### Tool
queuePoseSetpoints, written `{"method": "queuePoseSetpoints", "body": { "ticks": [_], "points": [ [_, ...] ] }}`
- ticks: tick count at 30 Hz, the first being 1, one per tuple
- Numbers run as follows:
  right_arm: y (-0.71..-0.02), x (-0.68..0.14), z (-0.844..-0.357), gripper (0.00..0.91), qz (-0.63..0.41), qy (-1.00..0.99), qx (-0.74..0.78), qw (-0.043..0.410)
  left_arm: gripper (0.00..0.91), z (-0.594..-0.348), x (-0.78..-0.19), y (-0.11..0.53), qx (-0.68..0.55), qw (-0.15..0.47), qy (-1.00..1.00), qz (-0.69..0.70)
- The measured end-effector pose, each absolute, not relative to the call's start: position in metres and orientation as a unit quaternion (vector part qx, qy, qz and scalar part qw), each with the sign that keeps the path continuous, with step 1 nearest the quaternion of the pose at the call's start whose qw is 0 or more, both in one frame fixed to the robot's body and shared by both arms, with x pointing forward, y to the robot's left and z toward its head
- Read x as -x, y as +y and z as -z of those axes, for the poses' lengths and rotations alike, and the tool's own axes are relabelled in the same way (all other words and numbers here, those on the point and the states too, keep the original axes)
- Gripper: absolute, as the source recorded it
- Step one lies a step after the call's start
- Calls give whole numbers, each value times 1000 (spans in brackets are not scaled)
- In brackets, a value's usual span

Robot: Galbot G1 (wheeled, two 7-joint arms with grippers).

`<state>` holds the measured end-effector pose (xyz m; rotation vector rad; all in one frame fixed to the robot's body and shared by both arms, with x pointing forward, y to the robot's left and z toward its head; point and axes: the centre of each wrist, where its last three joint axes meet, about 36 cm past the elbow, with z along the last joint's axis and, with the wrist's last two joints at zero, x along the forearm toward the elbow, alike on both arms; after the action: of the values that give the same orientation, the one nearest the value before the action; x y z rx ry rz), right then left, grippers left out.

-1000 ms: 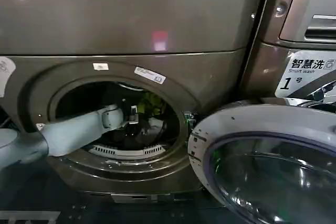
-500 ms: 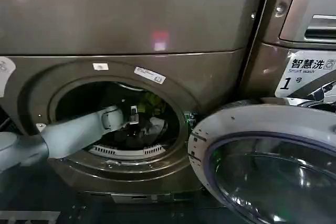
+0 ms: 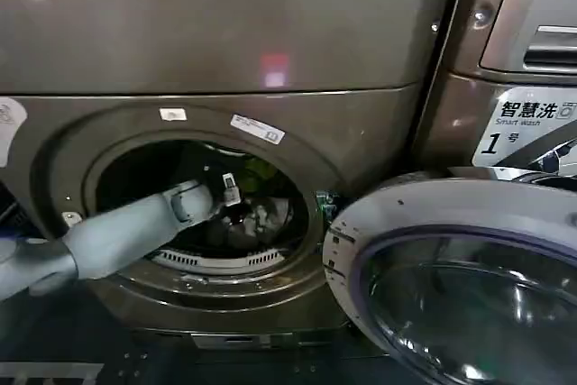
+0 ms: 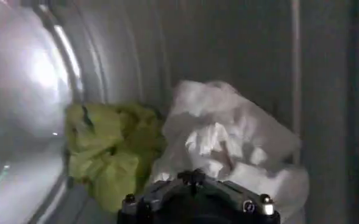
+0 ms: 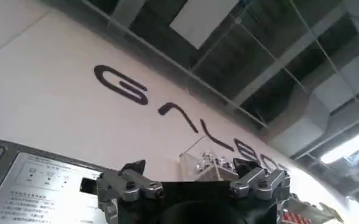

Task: Grasp the clothes from the dryer.

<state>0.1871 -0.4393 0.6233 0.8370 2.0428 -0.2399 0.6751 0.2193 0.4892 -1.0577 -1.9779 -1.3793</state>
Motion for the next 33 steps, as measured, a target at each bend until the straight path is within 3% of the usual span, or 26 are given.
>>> {"method": "queuePoseSetpoints", "body": {
  "ticks": [18,33],
  "points": [
    [-434,-190,-622,907,90,824,-334,449,0,-511,-637,230,315,130,-869,359],
    [-424,-190,-622,907,86,826,-329,450,0,-526,-581,233,192,-24,-968,161]
  ]
}}
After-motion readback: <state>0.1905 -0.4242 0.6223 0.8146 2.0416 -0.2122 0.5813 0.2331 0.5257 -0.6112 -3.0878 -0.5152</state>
